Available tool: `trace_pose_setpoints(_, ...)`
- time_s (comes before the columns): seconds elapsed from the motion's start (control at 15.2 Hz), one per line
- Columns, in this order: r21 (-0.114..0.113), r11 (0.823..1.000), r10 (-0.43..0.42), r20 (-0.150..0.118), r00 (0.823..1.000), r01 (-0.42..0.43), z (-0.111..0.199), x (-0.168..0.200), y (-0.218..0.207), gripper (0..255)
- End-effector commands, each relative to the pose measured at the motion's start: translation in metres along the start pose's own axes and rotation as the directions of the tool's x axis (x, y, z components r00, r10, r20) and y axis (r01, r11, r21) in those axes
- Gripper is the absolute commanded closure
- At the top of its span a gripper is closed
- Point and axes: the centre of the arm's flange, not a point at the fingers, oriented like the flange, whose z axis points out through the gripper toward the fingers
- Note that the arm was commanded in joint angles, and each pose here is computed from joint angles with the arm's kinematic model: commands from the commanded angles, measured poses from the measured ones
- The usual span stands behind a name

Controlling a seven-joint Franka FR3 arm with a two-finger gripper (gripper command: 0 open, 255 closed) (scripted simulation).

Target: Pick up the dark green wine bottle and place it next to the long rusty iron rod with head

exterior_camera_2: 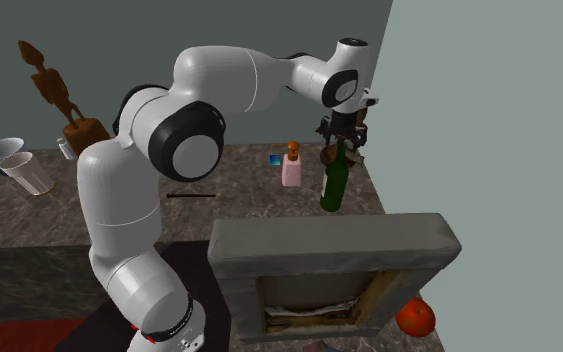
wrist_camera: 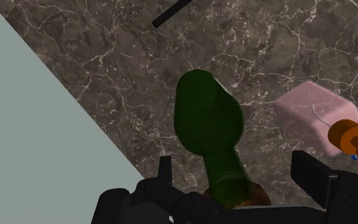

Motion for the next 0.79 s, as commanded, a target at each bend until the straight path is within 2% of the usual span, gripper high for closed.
trace_pose_setpoints(0.0,0.0,1.0,0.0,-0.001,1.0,0.0,0.01,0.0,0.001,0)
trace_pose_setpoints(0.13,0.0,1.0,0.0,-0.001,1.0,0.0,0.023,0.0,0.001,0)
trace_pose_setpoints(0.66,0.0,1.0,0.0,-0.001,1.0,0.0,0.023,0.0,0.001,0)
trace_pose_setpoints(0.73,0.0,1.0,0.0,-0.001,1.0,0.0,0.023,0.0,0.001,255)
